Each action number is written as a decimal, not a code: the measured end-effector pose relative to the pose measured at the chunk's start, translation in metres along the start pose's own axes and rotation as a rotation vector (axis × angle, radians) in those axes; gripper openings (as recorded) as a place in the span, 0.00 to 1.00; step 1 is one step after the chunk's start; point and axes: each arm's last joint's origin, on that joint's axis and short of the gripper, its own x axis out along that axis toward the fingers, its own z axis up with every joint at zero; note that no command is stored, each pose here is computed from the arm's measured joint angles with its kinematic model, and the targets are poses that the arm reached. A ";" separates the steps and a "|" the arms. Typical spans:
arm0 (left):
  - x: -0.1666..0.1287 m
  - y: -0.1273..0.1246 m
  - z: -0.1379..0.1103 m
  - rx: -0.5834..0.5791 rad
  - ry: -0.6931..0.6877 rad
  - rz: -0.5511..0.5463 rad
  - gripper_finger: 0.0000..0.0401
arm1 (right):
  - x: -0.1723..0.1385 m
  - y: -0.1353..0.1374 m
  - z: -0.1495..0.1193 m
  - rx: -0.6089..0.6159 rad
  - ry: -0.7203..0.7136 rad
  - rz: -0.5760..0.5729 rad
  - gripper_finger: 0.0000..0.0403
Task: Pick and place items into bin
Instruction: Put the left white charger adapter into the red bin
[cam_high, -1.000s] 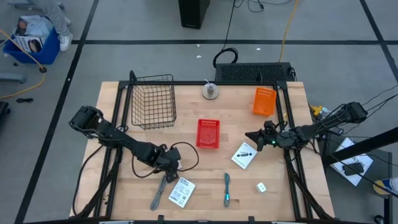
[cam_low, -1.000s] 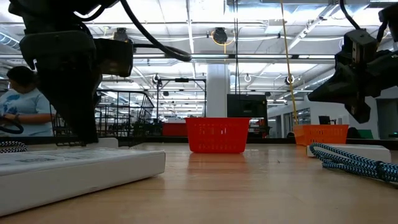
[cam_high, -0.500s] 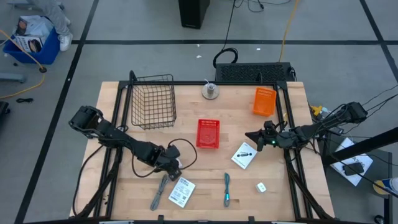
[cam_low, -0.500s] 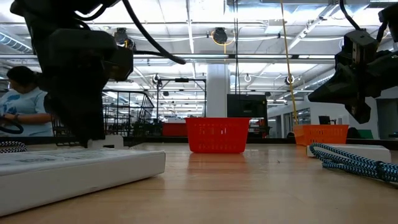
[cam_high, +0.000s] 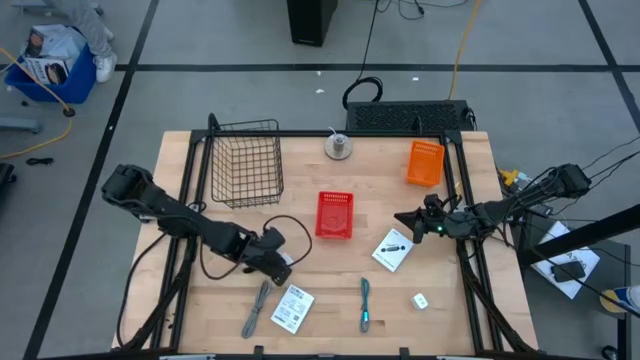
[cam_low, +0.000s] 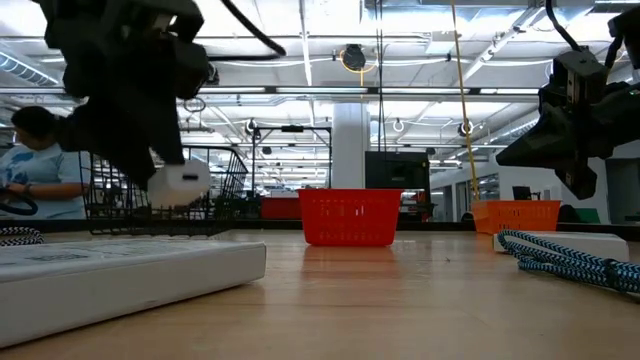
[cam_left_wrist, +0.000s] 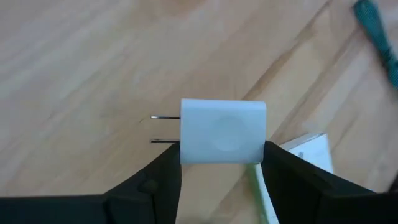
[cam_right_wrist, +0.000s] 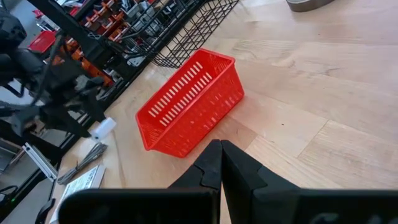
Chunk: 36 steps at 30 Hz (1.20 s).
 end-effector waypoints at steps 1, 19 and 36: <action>-0.004 -0.001 0.001 -0.017 -0.016 -0.009 0.51 | 0.000 0.000 0.000 0.000 0.000 0.000 0.00; -0.085 0.020 0.041 -0.325 -0.416 -0.094 0.54 | 0.000 0.000 0.000 -0.001 -0.004 -0.003 0.00; -0.146 0.086 0.087 -0.525 -0.654 -0.013 0.53 | 0.000 0.003 0.003 0.027 -0.025 0.028 0.00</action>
